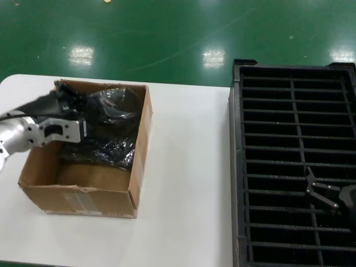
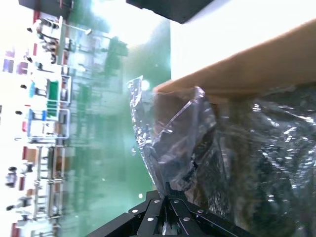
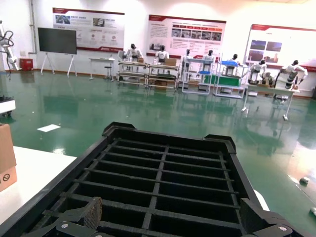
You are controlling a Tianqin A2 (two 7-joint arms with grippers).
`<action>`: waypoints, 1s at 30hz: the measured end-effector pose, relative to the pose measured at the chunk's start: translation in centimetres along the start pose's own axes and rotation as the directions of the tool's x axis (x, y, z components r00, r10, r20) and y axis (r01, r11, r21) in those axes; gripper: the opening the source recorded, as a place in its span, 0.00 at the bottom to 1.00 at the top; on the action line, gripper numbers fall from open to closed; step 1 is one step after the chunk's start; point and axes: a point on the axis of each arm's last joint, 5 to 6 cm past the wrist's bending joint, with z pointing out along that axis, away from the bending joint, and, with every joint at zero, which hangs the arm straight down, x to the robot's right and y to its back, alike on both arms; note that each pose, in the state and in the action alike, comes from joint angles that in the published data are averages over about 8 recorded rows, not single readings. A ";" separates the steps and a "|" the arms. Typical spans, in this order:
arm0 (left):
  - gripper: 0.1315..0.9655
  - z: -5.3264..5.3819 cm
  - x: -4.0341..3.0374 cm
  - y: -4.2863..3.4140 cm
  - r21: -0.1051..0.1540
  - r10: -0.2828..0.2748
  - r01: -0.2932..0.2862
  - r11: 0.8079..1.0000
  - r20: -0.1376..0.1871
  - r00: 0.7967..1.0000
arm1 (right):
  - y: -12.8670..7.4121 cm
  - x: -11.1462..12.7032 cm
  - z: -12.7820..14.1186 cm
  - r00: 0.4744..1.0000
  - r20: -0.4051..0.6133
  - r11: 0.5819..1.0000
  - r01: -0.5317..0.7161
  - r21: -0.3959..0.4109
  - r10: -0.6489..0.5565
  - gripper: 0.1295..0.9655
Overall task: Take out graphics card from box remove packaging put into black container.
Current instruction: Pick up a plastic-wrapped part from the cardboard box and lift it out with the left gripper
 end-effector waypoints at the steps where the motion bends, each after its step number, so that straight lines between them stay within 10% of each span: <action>1: 0.01 -0.5 -0.41 -0.14 0.002 0.006 -0.006 1.000 0.010 1.000 | 0.0 0.0 0.0 1.000 0.000 1.000 0.000 0.000 0.000 1.00; 15: 0.01 -7.5 -3.07 -2.58 0.066 0.079 -0.083 0.994 0.058 0.995 | 0.0 0.0 0.0 1.000 0.000 1.000 0.000 0.000 0.000 1.00; 30: 0.01 -13.5 -0.58 -6.77 0.225 0.099 -0.113 0.968 0.073 0.992 | 0.0 0.0 0.0 1.000 0.000 1.000 0.000 0.000 0.000 1.00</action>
